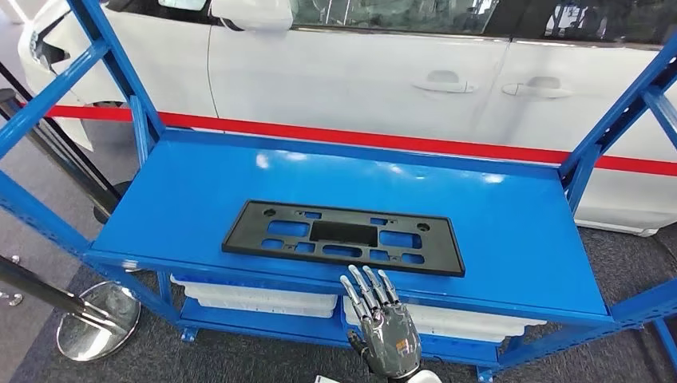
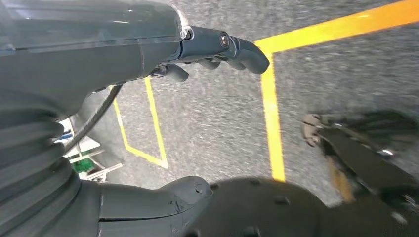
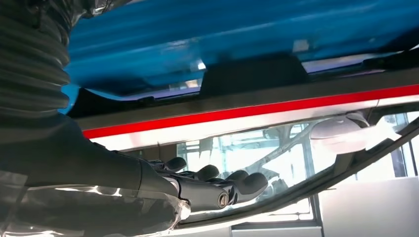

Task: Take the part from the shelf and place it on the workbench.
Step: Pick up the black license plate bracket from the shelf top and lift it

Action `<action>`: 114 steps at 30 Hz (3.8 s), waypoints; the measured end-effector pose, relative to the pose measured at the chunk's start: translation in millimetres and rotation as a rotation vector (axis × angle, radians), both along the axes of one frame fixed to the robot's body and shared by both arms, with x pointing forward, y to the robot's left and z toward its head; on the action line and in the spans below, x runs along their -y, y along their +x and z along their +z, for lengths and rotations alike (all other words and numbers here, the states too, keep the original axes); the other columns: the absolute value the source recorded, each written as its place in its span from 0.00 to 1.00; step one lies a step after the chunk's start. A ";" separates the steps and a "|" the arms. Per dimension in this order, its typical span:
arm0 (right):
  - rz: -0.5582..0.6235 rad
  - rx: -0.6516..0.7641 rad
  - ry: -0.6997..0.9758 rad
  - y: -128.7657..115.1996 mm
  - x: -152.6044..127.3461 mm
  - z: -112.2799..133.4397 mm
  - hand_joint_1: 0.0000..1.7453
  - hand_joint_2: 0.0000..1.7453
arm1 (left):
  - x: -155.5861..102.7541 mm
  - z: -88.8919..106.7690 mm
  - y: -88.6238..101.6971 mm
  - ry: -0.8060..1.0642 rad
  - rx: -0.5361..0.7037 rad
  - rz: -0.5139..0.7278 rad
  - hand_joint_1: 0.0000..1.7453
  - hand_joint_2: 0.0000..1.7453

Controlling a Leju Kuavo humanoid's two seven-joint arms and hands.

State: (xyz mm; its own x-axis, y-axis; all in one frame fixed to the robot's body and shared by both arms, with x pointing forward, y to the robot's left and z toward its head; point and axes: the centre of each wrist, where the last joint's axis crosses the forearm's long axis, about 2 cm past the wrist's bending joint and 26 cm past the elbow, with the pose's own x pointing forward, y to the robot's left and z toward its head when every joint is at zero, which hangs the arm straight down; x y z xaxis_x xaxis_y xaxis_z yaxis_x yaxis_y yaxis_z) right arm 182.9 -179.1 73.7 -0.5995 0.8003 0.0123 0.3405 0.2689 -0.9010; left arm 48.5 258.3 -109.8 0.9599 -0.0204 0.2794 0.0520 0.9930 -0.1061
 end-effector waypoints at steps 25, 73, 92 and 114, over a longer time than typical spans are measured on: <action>-0.001 0.096 0.060 14.0 -6.4 27.1 0.00 1.00 | -0.8 0.1 1.5 0.014 0.006 -0.028 0.00 0.00; -0.019 0.043 0.040 15.0 -0.8 13.8 0.00 1.00 | -1.1 0.3 2.9 0.017 0.016 -0.034 0.00 0.00; -0.088 0.020 0.005 34.1 0.8 5.2 0.00 1.00 | -0.9 0.6 5.0 0.017 0.016 -0.049 0.00 0.00; -0.148 -0.002 -0.022 40.2 10.9 -3.4 0.00 1.00 | -1.2 0.6 5.2 0.017 0.016 -0.048 0.00 0.00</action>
State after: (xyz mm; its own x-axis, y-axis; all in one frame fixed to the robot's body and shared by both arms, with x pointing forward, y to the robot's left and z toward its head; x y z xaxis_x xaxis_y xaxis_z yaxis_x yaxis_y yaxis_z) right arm 223.1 -190.0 70.3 -0.4747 0.8801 -0.0049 0.3730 0.1961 -0.9069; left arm 53.6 259.5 -109.3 0.9531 -0.0716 0.2940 0.1014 0.9910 -0.0876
